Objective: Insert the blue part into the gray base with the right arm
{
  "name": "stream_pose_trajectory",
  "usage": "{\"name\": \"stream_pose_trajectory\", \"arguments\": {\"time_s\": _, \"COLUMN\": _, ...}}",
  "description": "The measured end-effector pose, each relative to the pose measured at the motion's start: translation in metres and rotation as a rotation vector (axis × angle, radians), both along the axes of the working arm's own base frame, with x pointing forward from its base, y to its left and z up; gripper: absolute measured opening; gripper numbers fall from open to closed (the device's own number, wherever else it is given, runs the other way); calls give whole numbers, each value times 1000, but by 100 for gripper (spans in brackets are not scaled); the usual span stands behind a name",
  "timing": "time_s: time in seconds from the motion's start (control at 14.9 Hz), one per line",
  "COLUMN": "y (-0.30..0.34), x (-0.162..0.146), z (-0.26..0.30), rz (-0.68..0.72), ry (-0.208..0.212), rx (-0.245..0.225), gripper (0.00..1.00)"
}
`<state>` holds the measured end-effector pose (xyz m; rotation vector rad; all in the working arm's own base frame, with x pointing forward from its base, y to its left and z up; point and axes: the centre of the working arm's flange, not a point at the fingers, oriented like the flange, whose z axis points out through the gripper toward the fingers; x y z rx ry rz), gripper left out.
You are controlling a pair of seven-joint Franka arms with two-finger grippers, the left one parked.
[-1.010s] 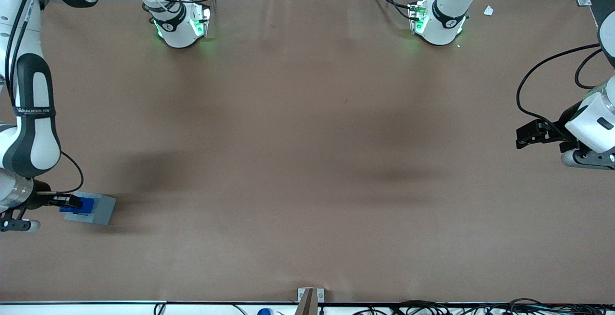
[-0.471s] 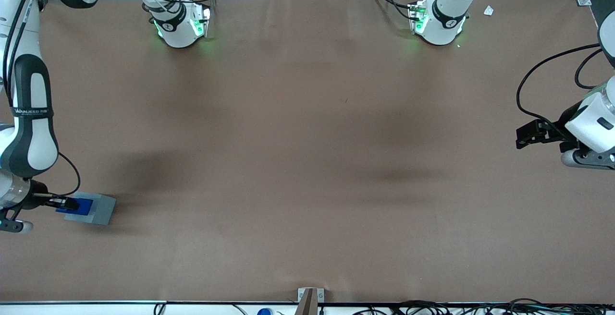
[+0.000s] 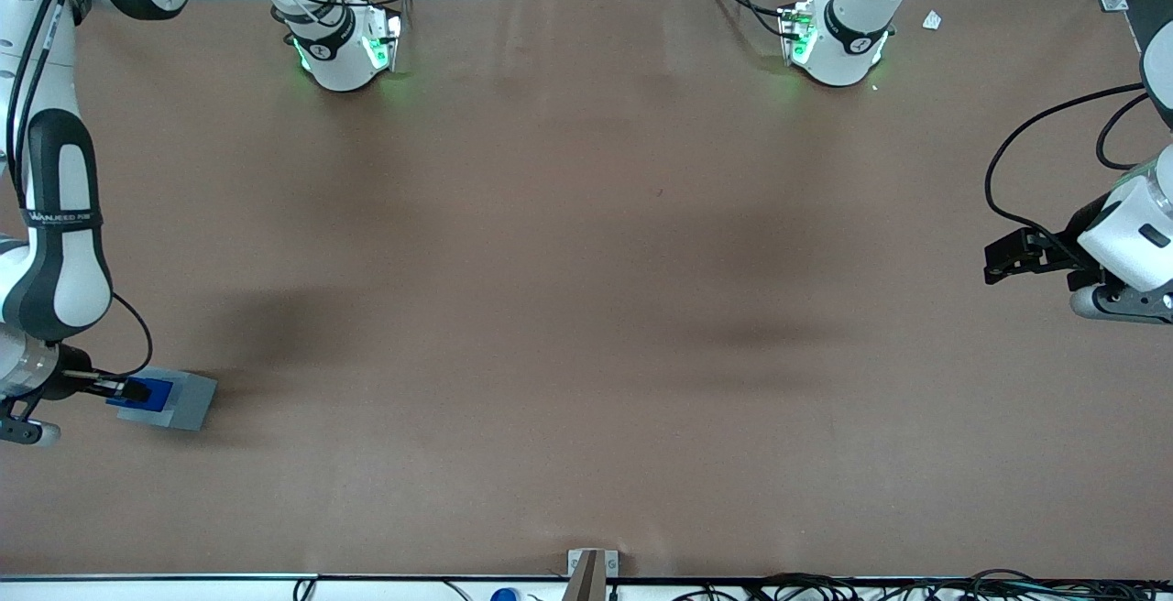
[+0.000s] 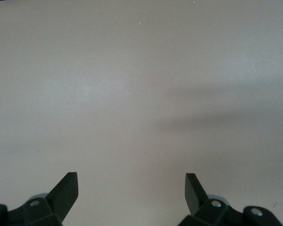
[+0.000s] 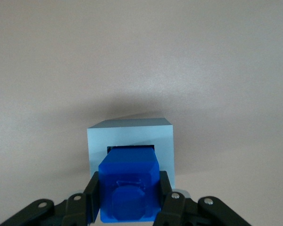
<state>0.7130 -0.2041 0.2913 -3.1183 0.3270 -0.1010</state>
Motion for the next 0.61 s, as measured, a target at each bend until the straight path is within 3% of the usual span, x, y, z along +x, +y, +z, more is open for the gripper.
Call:
{"name": "stream_pose_trajectory", "arguments": {"time_s": 0.34, "y": 7, "x": 5, "z": 0, "rz": 7, "ry": -25, "rx": -6, "gripper": 54}}
{"name": "stream_pose_trajectory", "arguments": {"time_s": 0.61, "y": 15, "x": 8, "z": 6, "rz": 20, "ry": -26, "rx": -3, "gripper": 95}}
